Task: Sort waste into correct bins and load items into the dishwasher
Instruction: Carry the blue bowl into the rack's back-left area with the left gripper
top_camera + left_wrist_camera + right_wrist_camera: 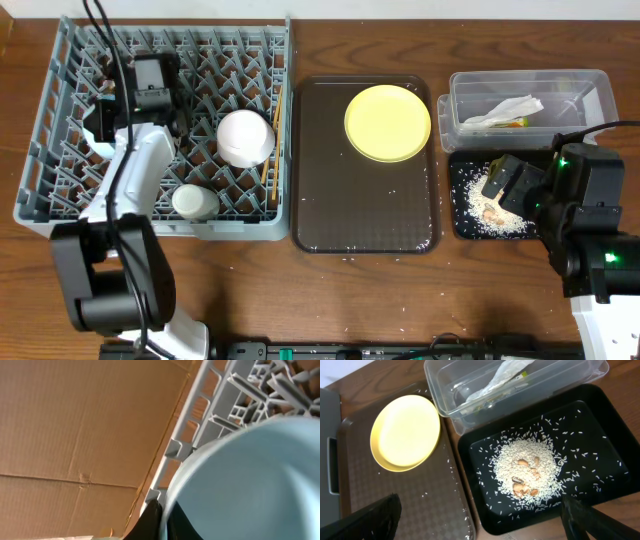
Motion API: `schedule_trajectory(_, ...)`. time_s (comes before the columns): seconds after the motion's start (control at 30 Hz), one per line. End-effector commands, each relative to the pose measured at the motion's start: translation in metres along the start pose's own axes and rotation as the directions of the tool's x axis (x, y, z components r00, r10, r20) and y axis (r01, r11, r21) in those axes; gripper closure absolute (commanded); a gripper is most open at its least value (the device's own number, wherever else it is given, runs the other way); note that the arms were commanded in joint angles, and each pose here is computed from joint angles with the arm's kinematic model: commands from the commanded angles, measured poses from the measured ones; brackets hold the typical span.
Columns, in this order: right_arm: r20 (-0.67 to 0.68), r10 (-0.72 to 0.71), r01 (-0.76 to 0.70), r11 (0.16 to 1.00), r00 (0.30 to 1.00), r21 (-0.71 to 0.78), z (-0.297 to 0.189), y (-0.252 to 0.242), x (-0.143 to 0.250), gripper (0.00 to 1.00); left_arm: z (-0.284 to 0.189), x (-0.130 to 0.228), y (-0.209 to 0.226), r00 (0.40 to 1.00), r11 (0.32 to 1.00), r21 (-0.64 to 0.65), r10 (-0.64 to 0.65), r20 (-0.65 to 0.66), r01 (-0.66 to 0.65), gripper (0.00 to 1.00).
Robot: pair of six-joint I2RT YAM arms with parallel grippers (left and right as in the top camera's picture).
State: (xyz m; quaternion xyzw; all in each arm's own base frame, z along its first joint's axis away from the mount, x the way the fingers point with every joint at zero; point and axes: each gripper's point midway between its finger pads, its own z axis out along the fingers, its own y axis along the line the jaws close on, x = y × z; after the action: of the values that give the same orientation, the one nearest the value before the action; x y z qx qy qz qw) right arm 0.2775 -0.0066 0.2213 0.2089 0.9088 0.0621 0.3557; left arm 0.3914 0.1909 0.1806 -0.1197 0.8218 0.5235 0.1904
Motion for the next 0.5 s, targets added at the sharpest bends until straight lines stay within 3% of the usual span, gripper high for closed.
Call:
schedule_trajectory(0.0, 0.006, 0.004, -0.004, 1.000, 1.000, 0.016, 0.000, -0.004, -0.002, 0.01, 0.004, 0.003, 0.000, 1.000, 0.999, -0.035, 0.023, -0.011, -0.023, 0.92)
schedule_trajectory(0.1, 0.006, 0.004, -0.004, 1.000, 1.000, 0.016, 0.000, -0.004, -0.002, 0.01, 0.003, 0.001, -0.003, 1.000, 0.999, -0.036, 0.026, -0.006, -0.026, 0.93)
schedule_trajectory(0.23, 0.006, 0.004, -0.004, 1.000, 1.000, 0.016, 0.000, -0.004, -0.002, 0.01, -0.004, -0.008, 0.020, 1.000, 0.985, -0.171, -0.026, 0.011, 0.027, 0.93)
schedule_trajectory(0.47, 0.006, 0.004, -0.004, 1.000, 1.000, 0.016, 0.000, -0.004, -0.002, 0.01, -0.005, -0.013, 0.018, 1.000, 0.986, -0.165, -0.005, 0.025, 0.009, 0.93)
